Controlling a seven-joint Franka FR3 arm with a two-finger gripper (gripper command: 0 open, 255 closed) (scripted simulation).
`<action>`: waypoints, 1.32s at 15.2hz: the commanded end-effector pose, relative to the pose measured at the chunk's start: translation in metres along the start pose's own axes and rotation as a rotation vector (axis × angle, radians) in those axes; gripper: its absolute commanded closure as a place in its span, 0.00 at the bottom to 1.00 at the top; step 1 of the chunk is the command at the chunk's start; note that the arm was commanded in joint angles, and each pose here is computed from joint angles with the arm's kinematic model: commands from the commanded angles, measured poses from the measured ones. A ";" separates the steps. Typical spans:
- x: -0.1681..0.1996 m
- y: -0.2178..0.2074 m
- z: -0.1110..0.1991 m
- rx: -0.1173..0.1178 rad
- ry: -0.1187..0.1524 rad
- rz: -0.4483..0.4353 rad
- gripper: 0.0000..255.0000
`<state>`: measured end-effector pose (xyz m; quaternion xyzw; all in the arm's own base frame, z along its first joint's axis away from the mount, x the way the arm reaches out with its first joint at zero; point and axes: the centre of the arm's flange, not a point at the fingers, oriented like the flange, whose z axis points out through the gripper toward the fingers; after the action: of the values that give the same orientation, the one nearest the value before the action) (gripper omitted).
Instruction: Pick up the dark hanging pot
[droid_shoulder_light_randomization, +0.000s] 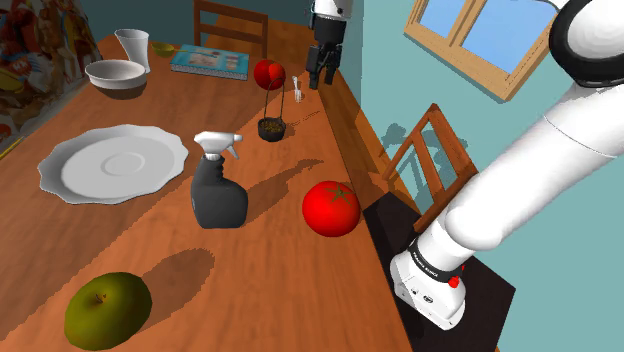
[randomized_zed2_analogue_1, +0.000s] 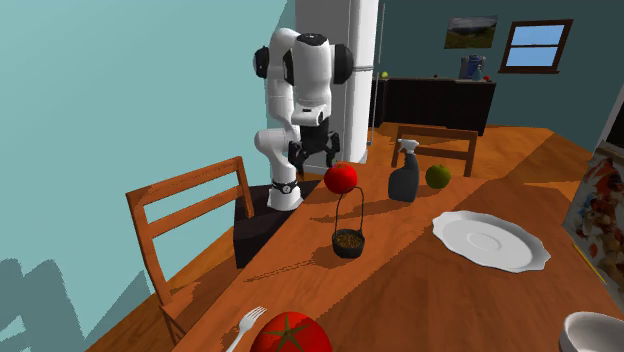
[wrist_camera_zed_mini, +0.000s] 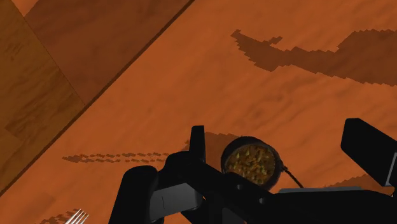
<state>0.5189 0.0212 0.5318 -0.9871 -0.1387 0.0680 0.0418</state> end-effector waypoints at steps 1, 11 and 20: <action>0.031 0.002 0.016 0.005 -0.040 -0.021 0.00; 0.170 0.017 0.092 0.029 -0.237 -0.122 0.00; 0.188 0.022 0.141 0.032 -0.256 -0.132 0.00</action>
<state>0.6828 0.0612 0.3721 -0.9583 -0.2064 0.1925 0.0438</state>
